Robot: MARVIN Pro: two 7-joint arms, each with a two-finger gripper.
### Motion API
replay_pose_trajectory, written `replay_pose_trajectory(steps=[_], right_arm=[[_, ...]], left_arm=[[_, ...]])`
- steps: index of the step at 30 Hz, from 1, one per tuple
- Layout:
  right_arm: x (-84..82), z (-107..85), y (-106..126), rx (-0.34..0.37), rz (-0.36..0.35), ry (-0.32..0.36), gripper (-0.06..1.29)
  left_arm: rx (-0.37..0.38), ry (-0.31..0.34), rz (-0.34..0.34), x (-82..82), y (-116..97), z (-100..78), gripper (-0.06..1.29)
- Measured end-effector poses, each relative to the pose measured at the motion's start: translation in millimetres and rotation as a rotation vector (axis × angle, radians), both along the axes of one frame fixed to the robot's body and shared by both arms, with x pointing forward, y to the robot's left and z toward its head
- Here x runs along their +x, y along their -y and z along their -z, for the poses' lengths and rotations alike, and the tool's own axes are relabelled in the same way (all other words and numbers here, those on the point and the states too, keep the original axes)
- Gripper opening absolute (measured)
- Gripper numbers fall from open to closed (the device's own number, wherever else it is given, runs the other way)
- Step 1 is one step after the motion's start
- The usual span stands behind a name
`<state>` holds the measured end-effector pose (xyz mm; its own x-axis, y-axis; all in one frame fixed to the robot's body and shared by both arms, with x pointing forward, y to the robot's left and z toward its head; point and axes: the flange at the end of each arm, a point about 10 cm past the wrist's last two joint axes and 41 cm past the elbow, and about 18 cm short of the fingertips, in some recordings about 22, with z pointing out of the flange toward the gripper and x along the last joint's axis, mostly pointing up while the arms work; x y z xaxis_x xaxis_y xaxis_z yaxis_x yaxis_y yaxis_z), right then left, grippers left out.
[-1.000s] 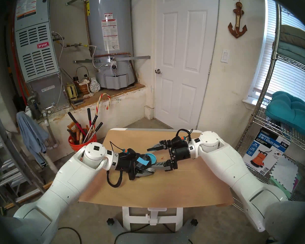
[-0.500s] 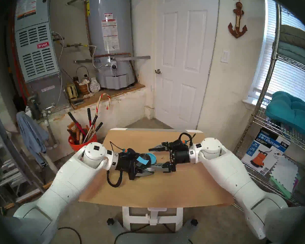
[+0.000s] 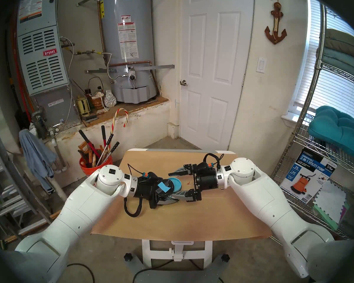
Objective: Open paint jar
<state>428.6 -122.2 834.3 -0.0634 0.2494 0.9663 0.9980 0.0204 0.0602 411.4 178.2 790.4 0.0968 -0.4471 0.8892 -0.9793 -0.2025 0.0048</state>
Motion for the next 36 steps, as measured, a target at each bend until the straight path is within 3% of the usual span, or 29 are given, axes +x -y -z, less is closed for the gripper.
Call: replay_pose_trajectory(steps=[11, 36], right_arm=[[-3.6, 3.2, -7, -0.055, -0.035, 0.0, 1.24], [-3.4, 2.5, -20, -0.042, -0.034, 0.016, 1.24]], left_arm=[[0.003, 0.0, 0.004, 1.0, 0, -0.3, 0.77], [0.002, -0.004, 0.006, 1.6, 1, 0.2, 0.77]])
